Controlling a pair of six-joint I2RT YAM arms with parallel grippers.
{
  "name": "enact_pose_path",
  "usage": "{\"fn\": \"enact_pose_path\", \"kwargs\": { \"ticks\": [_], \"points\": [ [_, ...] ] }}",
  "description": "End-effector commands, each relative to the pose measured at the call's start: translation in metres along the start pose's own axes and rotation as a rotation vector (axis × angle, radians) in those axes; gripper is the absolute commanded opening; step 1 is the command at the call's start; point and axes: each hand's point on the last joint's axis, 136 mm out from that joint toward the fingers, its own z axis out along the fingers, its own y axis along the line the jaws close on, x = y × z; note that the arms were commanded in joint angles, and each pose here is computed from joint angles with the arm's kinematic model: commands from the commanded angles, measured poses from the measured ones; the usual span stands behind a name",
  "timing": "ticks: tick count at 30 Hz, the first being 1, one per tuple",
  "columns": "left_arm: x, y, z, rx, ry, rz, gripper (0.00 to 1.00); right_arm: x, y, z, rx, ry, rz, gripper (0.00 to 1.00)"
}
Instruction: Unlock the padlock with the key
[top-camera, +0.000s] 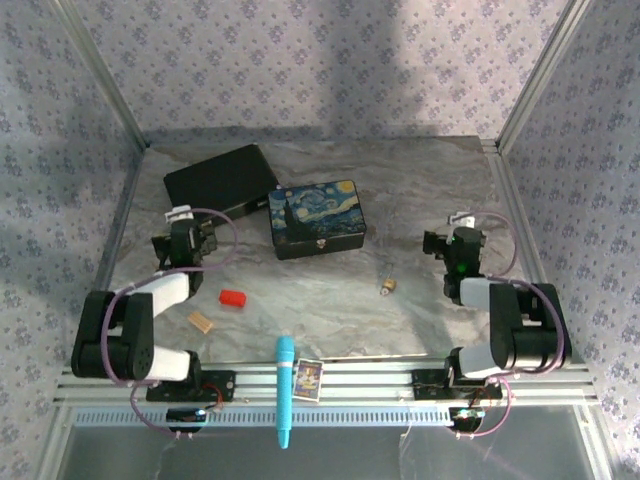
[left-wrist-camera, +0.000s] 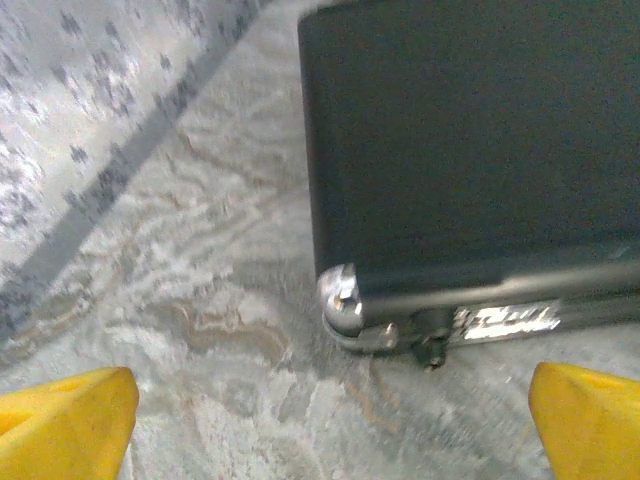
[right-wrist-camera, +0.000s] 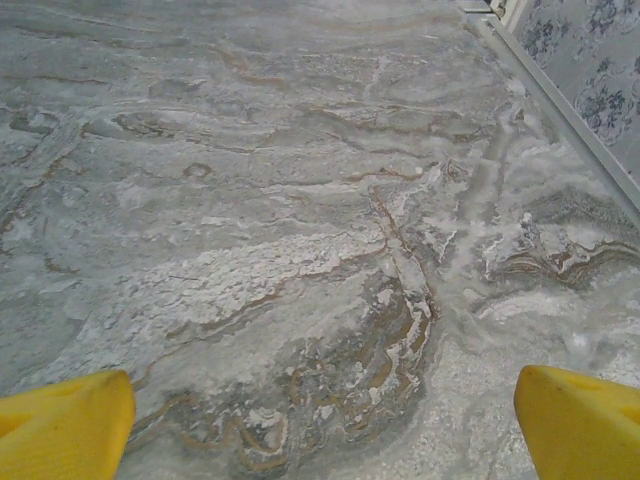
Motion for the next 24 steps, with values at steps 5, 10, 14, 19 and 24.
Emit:
{"fn": "enact_pose_path", "kwargs": {
  "ticks": [5, 10, 14, 19, 24],
  "points": [
    [-0.011, -0.038, 0.014, 0.241, -0.158, 0.009, 1.0, -0.012, 0.011, 0.01, -0.068, -0.054, 0.009, 0.99],
    [-0.008, -0.032, 0.016, 0.241, -0.128, -0.01, 1.0, -0.012, 0.015, 0.01, -0.065, -0.057, -0.01, 0.99],
    [-0.007, -0.033, 0.016, 0.242, -0.119, -0.008, 1.0, -0.012, 0.014, 0.011, -0.064, -0.056, -0.008, 0.99],
    [-0.008, -0.033, 0.016, 0.242, -0.122, -0.009, 1.0, -0.013, 0.014, 0.011, -0.063, -0.056, -0.007, 0.99],
    [-0.008, -0.033, 0.016, 0.241, -0.122, -0.009, 1.0, -0.013, 0.014, 0.011, -0.07, -0.058, -0.006, 0.99]
  ]
}}
